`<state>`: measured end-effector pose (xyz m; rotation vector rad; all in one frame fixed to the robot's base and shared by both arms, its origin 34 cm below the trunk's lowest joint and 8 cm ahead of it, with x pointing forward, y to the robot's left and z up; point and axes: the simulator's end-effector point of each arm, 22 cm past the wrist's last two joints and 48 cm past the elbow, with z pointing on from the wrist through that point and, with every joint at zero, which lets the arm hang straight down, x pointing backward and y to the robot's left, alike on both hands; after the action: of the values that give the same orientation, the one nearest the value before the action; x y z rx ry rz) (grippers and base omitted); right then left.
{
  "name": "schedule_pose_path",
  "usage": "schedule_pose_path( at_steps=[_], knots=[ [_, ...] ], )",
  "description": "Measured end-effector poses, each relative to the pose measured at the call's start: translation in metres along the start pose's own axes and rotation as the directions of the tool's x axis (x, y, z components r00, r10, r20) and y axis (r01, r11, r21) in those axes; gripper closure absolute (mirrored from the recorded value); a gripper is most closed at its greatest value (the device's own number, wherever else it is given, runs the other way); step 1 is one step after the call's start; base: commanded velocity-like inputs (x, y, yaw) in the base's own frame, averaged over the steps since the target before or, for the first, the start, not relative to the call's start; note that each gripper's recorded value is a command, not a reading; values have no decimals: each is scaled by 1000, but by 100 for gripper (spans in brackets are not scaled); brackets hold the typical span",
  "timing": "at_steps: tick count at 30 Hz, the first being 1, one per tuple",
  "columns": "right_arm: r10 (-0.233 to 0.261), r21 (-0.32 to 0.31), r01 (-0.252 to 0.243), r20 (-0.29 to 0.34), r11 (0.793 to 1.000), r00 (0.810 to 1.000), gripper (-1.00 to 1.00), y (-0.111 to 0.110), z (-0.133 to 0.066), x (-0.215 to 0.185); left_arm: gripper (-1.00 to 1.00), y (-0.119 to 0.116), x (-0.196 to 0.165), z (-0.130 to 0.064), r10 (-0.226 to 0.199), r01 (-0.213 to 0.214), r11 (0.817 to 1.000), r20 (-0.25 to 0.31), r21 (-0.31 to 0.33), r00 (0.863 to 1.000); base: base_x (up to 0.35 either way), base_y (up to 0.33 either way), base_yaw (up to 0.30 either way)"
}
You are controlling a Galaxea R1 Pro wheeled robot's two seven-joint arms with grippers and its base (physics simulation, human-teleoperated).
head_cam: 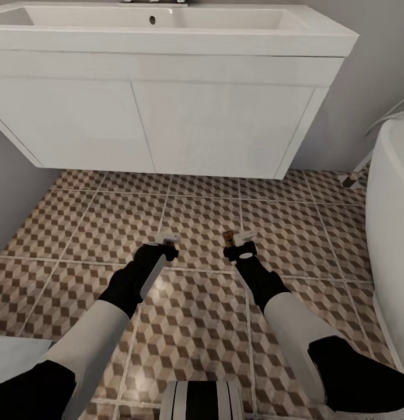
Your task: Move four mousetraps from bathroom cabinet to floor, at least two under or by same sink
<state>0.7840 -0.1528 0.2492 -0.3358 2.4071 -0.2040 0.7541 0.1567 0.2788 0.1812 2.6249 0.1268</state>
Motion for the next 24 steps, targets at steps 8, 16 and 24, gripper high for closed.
schedule_pose_path(
  at_steps=[8,16,24],
  knots=[
    [3,-16,-3,36,1000,999,100,6,6,4,100,11,-32,11,-52,52,999,171,5,984,0,0,0],
    [6,-24,-5,48,1000,999,100,10,7,10,100,-5,-41,9,-57,38,995,218,93,974,0,0,0],
    [6,-24,-5,49,1000,999,100,10,7,10,100,-7,-38,10,-54,34,995,215,98,975,0,0,0]
  ],
)
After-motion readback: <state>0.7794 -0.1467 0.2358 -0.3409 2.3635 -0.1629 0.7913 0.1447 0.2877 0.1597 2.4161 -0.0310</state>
